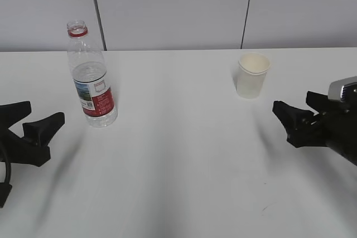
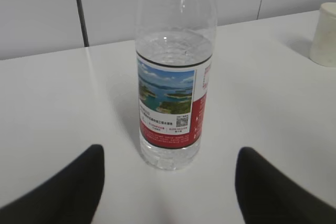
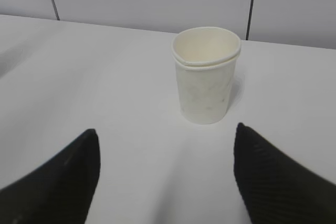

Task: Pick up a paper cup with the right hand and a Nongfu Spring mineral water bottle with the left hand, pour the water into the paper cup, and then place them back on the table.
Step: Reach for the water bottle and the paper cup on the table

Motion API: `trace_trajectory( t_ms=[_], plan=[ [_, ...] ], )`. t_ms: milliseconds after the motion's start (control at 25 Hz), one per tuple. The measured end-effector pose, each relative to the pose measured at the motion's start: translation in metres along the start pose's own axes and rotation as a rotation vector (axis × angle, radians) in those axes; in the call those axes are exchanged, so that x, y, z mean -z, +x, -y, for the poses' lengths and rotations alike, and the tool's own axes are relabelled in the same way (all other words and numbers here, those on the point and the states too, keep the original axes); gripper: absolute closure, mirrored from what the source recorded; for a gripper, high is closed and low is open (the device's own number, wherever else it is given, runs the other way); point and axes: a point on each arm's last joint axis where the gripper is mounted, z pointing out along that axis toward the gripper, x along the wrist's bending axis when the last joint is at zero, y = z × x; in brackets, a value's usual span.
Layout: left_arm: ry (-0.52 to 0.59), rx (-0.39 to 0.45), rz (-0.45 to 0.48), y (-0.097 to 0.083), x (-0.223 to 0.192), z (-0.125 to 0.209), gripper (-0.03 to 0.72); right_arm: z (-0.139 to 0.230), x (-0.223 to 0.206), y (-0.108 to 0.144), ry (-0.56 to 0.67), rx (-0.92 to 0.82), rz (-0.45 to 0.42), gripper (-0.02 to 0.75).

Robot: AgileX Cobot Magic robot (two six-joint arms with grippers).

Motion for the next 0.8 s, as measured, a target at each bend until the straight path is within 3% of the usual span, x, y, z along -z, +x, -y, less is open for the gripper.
trace_trajectory(
  t_ms=[800],
  plan=[
    [0.0,0.0,0.0,0.0,0.0,0.0,0.209,0.008,-0.059,-0.016,-0.025,-0.005,0.024,0.15]
  ],
)
